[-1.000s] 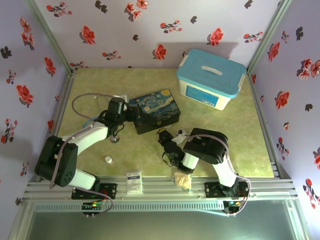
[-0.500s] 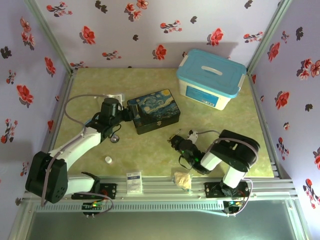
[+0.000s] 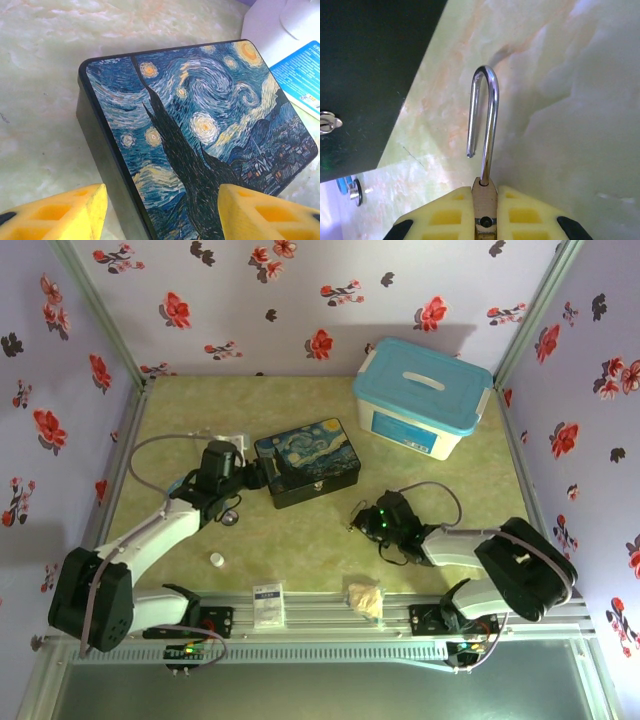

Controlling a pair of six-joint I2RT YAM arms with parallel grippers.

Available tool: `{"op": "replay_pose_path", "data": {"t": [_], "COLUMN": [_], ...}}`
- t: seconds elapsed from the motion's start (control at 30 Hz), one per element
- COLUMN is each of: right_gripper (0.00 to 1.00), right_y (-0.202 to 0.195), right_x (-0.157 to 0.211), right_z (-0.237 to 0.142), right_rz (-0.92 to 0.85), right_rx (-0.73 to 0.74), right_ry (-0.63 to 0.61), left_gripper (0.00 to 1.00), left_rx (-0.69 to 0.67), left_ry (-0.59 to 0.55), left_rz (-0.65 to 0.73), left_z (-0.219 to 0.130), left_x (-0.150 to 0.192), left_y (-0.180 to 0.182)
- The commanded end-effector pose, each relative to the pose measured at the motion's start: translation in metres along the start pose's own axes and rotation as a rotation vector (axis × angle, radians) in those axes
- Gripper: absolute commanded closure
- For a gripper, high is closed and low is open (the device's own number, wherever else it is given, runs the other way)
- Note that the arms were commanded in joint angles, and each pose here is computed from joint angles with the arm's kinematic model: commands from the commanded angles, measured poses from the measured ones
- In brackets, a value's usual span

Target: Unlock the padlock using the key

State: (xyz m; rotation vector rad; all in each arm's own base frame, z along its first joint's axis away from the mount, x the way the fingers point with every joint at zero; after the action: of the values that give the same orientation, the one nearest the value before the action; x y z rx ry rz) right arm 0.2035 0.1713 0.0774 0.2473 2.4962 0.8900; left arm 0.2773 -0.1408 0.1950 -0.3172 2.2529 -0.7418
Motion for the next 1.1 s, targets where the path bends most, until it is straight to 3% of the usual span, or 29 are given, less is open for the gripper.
{"op": "replay_pose_path", "data": {"t": [0.0, 0.13, 0.3, 0.5, 0.63, 0.9, 1.07], "right_gripper": [1.00, 0.99, 0.84, 0.83, 0.70, 0.61, 0.58], "right_y": [-0.040, -0.047, -0.048, -0.050, -0.053, -0.052, -0.049], "right_x": [0.029, 0.023, 0.006, -0.010, -0.019, -0.034, -0.046], "right_z": [-0.009, -0.022, -0.043, -0.046, -0.043, -0.042, -0.055], "right_rz": [-0.001, -0.048, -0.133, -0.184, -0.202, -0.238, -0.295], "right_rx": [0.142, 0.193, 0.323, 0.382, 0.404, 0.418, 0.518], "right_ry": [0.276, 0.336, 0.376, 0.410, 0.432, 0.406, 0.341], "left_gripper": [0.40, 0.39, 0.33, 0.30, 0.29, 0.28, 0.26], "left_rx": [-0.004, -0.009, -0.010, 0.014, 0.013, 0.010, -0.002], "left_ry": [0.029, 0.048, 0.081, 0.082, 0.085, 0.091, 0.064], "left_rz": [-0.031, -0.032, -0.039, -0.054, -0.055, -0.050, -0.029], "left_z": [-0.002, -0.001, 0.004, 0.008, 0.008, 0.007, -0.003], "left_x": [0.008, 0.015, 0.018, 0.017, 0.017, 0.018, 0.012], "left_y": [0.007, 0.011, 0.011, 0.007, 0.007, 0.008, 0.007]}}
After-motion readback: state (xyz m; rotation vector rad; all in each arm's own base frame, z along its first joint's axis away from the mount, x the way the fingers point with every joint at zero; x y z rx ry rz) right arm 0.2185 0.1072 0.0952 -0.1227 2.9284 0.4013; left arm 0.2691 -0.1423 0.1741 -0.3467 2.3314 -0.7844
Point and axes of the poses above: each hand's point on the last joint's axis, 136 mm out from that joint toward the fingers, its own z axis out along the fingers, its own y axis along the line the jaws close on, x = y × z, the point moved 8 cm from there along -z, back along the fingers, and after that the axes turned 15 degrees about -z, right-handed, at the moved point
